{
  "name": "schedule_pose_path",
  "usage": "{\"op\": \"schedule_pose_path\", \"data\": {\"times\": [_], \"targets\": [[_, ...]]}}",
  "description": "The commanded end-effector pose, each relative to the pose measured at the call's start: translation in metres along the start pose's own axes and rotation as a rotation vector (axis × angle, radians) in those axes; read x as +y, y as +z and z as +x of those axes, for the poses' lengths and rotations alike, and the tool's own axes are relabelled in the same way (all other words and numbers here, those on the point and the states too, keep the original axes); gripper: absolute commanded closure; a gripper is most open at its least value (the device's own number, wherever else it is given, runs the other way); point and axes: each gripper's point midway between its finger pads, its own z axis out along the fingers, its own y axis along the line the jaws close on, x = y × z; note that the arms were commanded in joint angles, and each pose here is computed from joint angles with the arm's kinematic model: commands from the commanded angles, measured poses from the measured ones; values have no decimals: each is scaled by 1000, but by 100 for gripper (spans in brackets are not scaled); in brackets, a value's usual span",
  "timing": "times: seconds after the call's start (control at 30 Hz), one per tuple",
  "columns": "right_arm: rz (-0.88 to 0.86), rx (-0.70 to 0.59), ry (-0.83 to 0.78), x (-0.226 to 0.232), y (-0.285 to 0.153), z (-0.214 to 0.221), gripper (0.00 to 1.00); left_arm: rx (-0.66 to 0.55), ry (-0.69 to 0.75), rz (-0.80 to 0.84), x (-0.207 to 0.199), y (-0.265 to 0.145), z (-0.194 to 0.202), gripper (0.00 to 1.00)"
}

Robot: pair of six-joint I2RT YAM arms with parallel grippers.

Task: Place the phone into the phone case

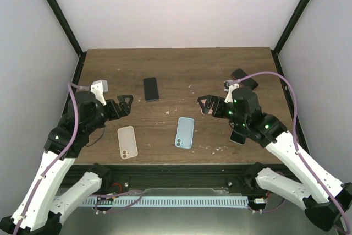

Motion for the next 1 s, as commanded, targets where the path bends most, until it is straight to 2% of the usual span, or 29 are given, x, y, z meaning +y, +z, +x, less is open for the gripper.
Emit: {"op": "schedule_pose_path", "data": {"times": [0.0,0.23,0.37,0.43,0.53,0.67,0.8,0.9,0.97], "targets": [[-28,-33,-6,11,-7,-11,0,3,24,15,-4,3,-1,0],[-16,0,9,9,0,-6,0,9,-29,-110,19,10,3,0],[15,24,11,5,4,-3,0,56,-106,-265,48,22,18,8],[38,34,26,-1,8,1,0,96,-159,-332,64,32,34,11],[98,70,81,-16,17,13,0,160,-211,-388,83,50,66,23],[186,139,173,-36,32,32,0,241,-282,-506,116,61,111,24],[219,172,186,-43,43,41,1,323,-383,-560,142,65,149,25],[237,198,176,-46,49,44,1,347,-410,-608,158,61,165,29],[242,215,168,-46,52,47,2,356,-419,-626,162,60,172,35]]}}
